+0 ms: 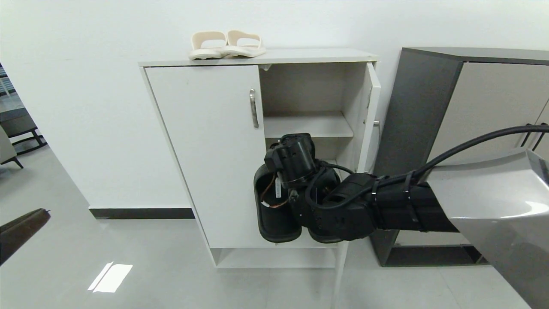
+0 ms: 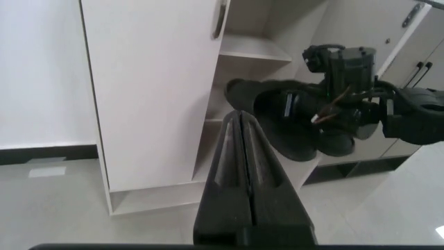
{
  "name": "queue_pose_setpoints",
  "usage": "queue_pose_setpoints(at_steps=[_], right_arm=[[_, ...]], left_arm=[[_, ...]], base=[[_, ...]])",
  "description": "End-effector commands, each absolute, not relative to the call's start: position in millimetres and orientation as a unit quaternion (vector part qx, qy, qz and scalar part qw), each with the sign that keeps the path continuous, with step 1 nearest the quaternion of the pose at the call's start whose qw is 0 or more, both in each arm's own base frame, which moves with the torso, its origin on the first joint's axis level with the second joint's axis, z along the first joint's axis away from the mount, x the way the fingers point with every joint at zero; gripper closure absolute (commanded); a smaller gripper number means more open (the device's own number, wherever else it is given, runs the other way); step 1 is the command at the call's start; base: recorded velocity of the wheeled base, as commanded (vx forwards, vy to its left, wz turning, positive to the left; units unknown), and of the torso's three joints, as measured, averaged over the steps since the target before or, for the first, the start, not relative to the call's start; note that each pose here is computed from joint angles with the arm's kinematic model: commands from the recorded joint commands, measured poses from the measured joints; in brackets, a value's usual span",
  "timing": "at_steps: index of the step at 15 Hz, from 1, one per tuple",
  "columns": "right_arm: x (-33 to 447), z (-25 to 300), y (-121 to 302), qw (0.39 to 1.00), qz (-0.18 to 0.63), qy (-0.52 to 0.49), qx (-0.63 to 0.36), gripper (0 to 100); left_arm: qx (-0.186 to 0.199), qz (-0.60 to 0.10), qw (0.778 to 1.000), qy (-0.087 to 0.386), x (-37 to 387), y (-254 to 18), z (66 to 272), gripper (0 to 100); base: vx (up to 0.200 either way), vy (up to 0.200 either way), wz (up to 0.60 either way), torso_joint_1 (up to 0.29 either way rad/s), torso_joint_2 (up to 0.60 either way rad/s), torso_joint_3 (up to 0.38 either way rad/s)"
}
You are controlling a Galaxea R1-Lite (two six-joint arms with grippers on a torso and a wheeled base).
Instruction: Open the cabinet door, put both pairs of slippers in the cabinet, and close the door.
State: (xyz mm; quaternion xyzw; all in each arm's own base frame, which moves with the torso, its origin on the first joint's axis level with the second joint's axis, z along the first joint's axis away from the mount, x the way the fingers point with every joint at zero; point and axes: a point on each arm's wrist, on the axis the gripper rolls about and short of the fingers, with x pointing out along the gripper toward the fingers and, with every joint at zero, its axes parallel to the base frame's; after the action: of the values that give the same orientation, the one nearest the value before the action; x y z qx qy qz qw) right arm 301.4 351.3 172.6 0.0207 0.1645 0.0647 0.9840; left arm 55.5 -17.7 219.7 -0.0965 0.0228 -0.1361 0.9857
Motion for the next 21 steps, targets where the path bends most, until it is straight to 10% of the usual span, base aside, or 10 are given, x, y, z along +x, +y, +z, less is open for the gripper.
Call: queue_pose_setpoints(at_steps=[1, 16, 21], right_arm=[[289, 189, 335, 0.983, 0.053, 0.171, 0.028, 100], [240, 182, 286, 0.979, 0.107, 0.149, 0.091, 100], [216, 154, 258, 0.973, 0.199, 0.087, 0.074, 100]], left_arm=[[-0.096, -0.136, 0.986, 0.027, 57, -18, 218, 100], [-0.101, -0.131, 0.986, 0.002, 35, -10, 204, 100], [-0.095, 0.123, 0.987, -0.036, 9, 7, 179, 100]], base=[[0.000, 0.000, 0.00, 0.000, 0.00, 0.000], [0.000, 0.000, 0.00, 0.000, 0.00, 0.000], [0.000, 0.000, 0.00, 0.000, 0.00, 0.000]])
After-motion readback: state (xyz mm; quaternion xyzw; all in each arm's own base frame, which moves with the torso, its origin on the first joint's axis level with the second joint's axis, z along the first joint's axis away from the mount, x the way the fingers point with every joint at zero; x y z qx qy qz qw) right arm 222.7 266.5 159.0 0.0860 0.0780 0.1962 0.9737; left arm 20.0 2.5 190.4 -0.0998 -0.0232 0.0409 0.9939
